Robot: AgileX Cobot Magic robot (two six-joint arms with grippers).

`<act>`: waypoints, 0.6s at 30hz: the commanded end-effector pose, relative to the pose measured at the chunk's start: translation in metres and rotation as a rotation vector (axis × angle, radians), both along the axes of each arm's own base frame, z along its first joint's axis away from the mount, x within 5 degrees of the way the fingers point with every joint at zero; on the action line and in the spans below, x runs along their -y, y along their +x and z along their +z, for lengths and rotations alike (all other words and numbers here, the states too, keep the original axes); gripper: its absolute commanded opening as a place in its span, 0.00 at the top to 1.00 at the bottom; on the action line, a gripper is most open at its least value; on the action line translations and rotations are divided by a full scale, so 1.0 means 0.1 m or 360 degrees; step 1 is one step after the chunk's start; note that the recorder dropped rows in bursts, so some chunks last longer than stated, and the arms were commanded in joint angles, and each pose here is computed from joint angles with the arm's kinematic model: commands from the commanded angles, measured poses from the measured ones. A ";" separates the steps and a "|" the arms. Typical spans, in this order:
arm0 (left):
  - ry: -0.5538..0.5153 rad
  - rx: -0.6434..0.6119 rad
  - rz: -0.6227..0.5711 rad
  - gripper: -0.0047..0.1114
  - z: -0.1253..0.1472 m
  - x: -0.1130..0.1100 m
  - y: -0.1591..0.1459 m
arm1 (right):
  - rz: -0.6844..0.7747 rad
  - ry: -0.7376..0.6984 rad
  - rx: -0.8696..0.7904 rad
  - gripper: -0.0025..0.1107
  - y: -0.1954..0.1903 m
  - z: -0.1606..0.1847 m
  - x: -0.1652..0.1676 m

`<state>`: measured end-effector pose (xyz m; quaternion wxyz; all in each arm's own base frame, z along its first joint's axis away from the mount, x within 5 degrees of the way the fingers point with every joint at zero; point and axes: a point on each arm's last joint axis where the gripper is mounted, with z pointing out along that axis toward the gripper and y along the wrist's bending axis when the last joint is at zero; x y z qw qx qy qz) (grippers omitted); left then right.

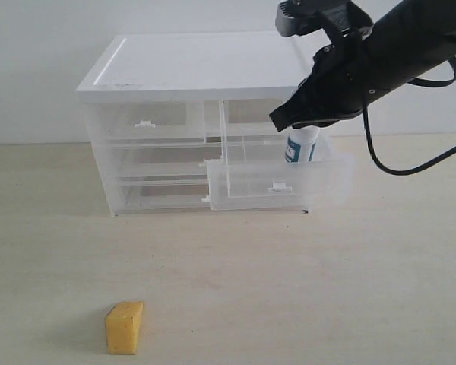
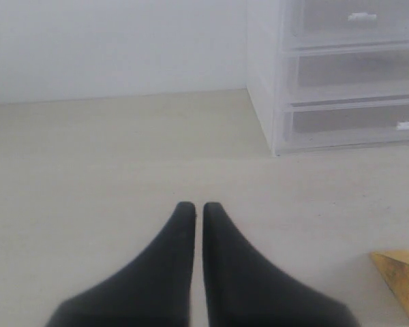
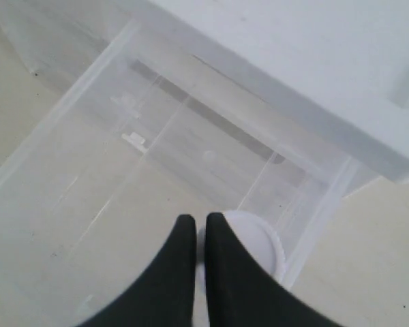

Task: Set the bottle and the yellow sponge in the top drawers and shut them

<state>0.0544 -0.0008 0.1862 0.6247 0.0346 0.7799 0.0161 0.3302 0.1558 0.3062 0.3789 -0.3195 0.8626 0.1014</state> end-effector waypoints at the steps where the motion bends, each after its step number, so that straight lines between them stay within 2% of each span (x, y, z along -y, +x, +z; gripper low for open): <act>1: -0.0005 0.0002 0.0006 0.92 -0.01 0.00 0.00 | -0.0042 0.0003 0.0004 0.98 0.04 0.02 0.08; 4: -0.0005 0.0002 0.0006 0.92 -0.01 0.00 0.00 | -0.0057 0.0052 -0.0005 0.97 0.04 0.02 0.06; 6: -0.0005 0.0002 0.0006 0.92 -0.01 0.00 0.00 | -0.0048 0.0072 -0.0006 0.91 0.03 0.03 0.05; 10: -0.0005 0.0002 0.0006 0.92 -0.01 0.00 0.00 | -0.0051 0.0092 0.0032 0.61 0.01 0.11 0.06; 13: -0.0005 0.0002 0.0006 0.92 -0.01 0.00 0.00 | -0.0035 0.0088 0.0074 0.44 -0.02 0.17 0.08; 18: -0.0005 0.0002 0.0006 0.92 -0.01 0.00 0.00 | -0.0016 0.0014 0.0082 0.44 0.00 0.13 0.09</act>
